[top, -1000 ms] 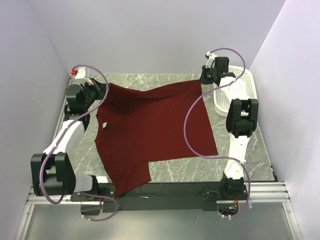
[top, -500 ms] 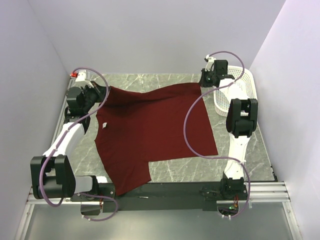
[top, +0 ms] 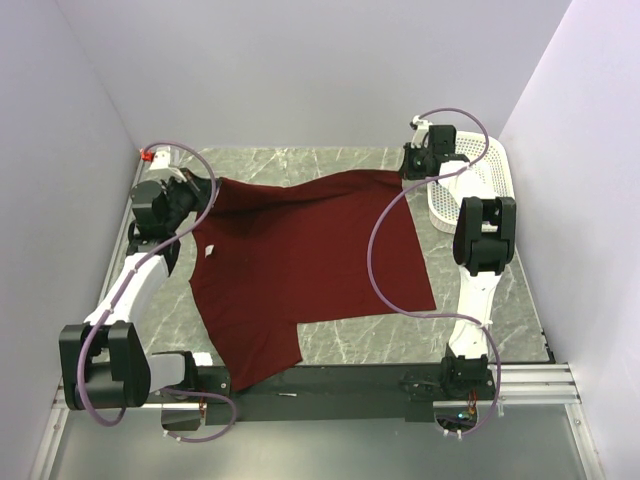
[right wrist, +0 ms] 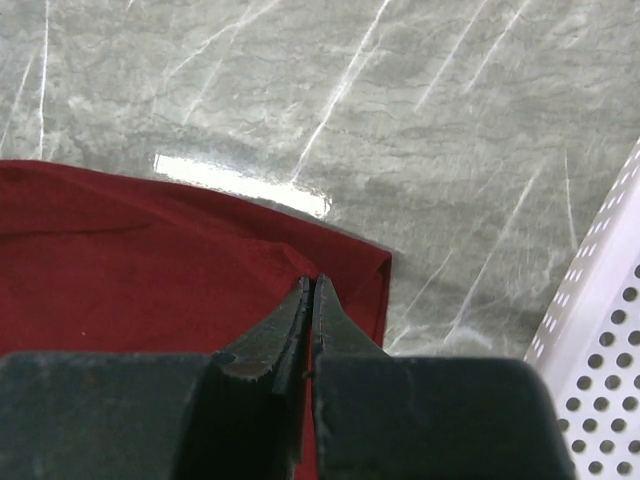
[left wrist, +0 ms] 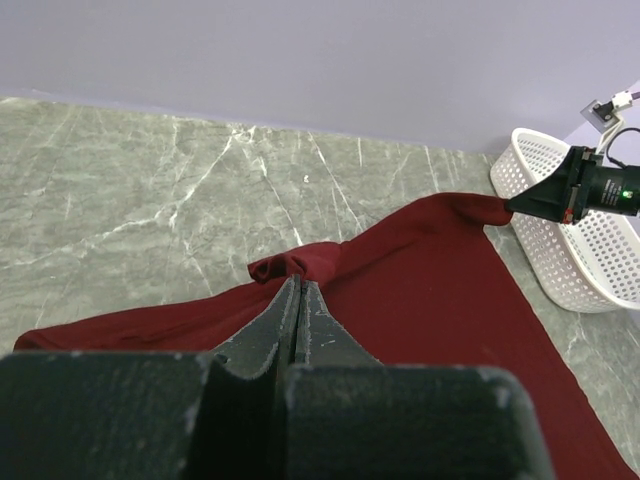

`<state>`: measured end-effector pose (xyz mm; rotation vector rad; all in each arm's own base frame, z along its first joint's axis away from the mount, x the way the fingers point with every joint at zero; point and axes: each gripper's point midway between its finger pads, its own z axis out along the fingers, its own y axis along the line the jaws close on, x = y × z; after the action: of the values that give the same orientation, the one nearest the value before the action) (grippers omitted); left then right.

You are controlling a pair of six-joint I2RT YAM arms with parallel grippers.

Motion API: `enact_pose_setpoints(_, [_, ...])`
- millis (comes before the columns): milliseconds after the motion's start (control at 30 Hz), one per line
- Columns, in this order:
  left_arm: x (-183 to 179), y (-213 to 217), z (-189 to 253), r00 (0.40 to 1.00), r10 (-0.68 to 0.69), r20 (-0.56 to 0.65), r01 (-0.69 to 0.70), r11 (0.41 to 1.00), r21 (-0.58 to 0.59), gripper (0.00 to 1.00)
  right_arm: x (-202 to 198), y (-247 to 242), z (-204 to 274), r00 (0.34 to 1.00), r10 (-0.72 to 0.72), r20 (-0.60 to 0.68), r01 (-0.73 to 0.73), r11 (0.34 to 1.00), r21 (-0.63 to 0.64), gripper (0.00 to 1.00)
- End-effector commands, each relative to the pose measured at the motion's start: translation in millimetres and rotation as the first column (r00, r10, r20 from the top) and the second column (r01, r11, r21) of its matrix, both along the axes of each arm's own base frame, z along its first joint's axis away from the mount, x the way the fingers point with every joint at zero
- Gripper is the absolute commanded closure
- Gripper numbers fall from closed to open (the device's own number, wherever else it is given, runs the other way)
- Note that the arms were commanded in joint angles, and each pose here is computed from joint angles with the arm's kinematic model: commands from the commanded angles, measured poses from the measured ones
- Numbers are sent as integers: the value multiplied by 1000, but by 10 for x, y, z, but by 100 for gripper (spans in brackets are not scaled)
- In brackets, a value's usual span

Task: Fold and stack the t-shirts
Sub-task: Fold the tshirt

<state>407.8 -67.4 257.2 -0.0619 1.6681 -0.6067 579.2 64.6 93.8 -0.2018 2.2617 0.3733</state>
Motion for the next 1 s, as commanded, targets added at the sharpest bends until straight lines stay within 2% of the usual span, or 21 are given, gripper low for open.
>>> enact_pose_setpoints(0, [-73,-49,203,998,-23,65,24,1000,-6,99,45,-68,335,996,-5,86,5,1000,-7,97])
enact_pose_setpoints(833, [-89,45,23,999,34,14,-34,999,5,99,-222,-49,364,995,31,97,-29,999,-21,97])
enact_pose_setpoints(967, [-89,61,19,999,43,13,-43,999,10,99,-241,-228,379,995,3,101,0,999,-34,97])
